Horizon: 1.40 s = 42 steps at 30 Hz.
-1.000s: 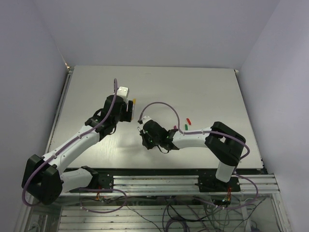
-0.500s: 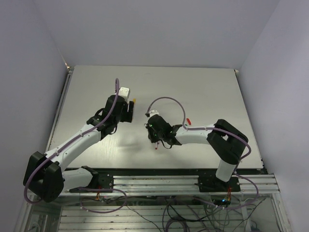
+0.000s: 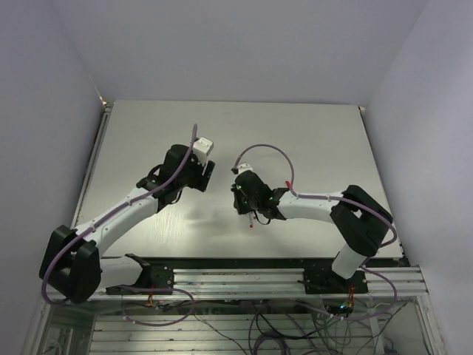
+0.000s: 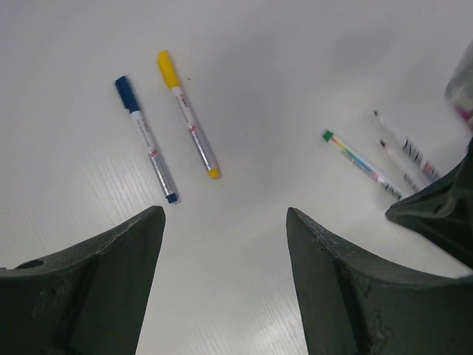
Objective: Insert the pens into the pen caps
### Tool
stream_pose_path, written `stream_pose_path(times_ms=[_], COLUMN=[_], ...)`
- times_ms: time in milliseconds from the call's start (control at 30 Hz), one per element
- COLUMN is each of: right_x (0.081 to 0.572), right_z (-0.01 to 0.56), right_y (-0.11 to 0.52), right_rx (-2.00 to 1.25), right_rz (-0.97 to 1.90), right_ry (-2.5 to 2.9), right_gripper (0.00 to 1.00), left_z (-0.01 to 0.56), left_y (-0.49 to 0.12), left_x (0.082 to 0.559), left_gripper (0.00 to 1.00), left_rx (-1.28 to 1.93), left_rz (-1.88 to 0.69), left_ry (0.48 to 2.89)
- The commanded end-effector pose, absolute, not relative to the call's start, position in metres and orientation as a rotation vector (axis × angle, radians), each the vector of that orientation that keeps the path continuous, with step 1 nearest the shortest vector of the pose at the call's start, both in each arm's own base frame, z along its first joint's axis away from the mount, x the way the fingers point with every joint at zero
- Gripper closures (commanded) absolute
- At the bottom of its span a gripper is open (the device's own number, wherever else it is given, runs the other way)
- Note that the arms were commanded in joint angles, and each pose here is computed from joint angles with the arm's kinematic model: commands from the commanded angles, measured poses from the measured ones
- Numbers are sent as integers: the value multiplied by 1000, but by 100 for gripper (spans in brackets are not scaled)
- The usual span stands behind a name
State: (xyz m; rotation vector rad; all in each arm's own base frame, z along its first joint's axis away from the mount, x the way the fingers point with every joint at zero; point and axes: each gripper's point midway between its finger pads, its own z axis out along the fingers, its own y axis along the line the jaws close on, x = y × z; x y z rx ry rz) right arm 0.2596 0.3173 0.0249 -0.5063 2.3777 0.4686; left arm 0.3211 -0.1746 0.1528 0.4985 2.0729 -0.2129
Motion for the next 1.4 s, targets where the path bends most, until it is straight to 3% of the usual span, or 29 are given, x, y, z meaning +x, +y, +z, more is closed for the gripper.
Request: stream_pose_path(times_ms=[0, 200, 300, 367, 500, 700, 1100, 1367], right_x=[262, 259, 256, 252, 246, 238, 230, 229], right_z=[65, 111, 129, 138, 154, 172, 174, 173], right_y=[318, 285, 254, 237, 210, 185, 177, 183], right_rx=[-486, -341, -211, -143, -19, 132, 203, 209], right_rz=[519, 470, 385, 351, 314, 311, 369, 419], right_ry=[2293, 2236, 2227, 2217, 2189, 2145, 2125, 2123], right_gripper=[100, 95, 74, 60, 51, 46, 47, 48], left_z=[147, 145, 150, 151, 147, 126, 100, 61], left_y=[-202, -218, -229, -238, -260, -292, -304, -308], left_x=[325, 333, 334, 333, 329, 326, 287, 285], left_gripper=[23, 21, 10, 9, 9, 2, 3, 6], left_rx=[898, 1333, 1489, 1581, 1724, 1841, 2141, 2205], left_rz=[-248, -184, -196, -225, -352, -566, -899, -957], left_ry=[1983, 1810, 1679, 1604, 1467, 1346, 1068, 1127])
